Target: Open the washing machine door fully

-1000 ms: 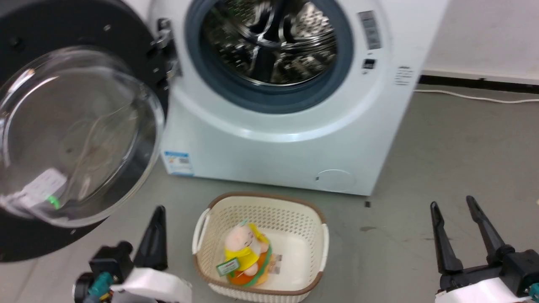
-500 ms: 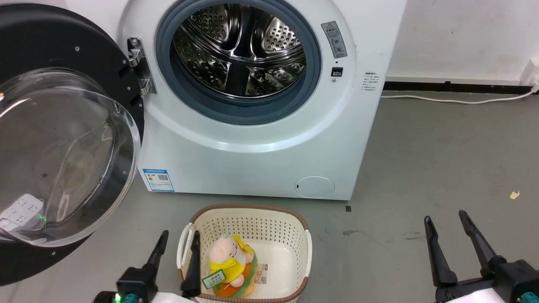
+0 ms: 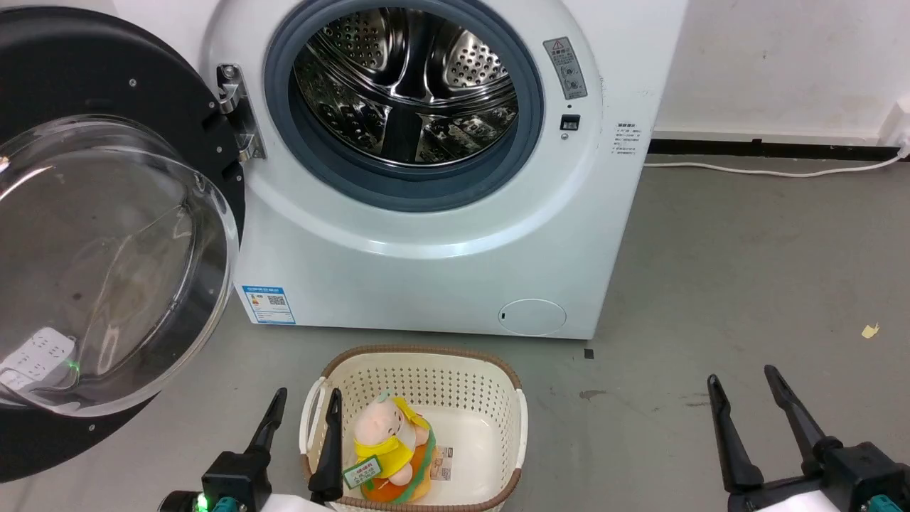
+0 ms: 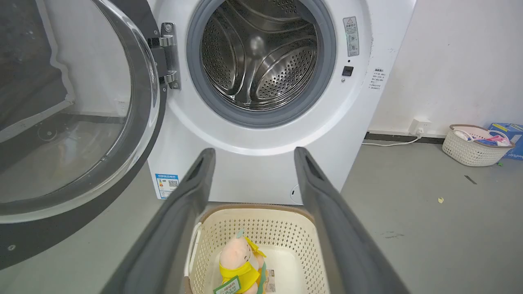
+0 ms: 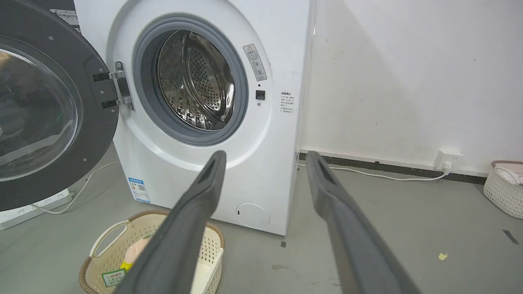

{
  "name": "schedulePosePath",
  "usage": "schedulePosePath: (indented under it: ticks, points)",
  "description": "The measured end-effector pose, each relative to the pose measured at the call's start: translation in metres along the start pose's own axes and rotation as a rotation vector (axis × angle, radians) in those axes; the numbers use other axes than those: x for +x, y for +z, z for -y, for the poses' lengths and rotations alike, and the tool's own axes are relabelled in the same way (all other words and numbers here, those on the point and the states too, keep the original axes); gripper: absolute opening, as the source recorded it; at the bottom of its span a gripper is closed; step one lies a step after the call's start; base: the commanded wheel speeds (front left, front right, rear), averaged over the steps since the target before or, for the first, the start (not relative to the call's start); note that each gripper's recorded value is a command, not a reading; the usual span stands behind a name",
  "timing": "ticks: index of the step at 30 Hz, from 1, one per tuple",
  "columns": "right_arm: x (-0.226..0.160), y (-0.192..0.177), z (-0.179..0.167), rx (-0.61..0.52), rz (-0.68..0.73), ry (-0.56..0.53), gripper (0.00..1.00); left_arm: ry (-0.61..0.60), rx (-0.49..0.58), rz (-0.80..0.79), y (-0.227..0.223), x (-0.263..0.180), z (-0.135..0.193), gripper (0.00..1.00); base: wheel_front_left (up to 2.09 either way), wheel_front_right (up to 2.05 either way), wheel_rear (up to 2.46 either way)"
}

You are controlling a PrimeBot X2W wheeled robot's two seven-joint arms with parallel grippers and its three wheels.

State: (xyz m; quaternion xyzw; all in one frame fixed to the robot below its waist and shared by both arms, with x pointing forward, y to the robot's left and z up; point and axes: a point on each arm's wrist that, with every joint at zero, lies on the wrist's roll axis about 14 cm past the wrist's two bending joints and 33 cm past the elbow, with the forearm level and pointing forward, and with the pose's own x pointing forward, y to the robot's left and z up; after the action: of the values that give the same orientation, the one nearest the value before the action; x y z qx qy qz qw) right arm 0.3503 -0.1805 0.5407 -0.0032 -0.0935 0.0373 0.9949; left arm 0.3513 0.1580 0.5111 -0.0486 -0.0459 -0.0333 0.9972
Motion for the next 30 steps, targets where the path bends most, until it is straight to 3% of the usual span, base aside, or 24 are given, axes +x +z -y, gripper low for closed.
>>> schedulePosePath:
  ticks: [30]
  points:
    - [0.0002, -0.0096, 0.0, 0.021, -0.028, -0.003, 1.0, 0.013, -0.002, -0.022, -0.0071, 0.0001, -0.0049, 1.0, 0.0, 0.0, 0.0]
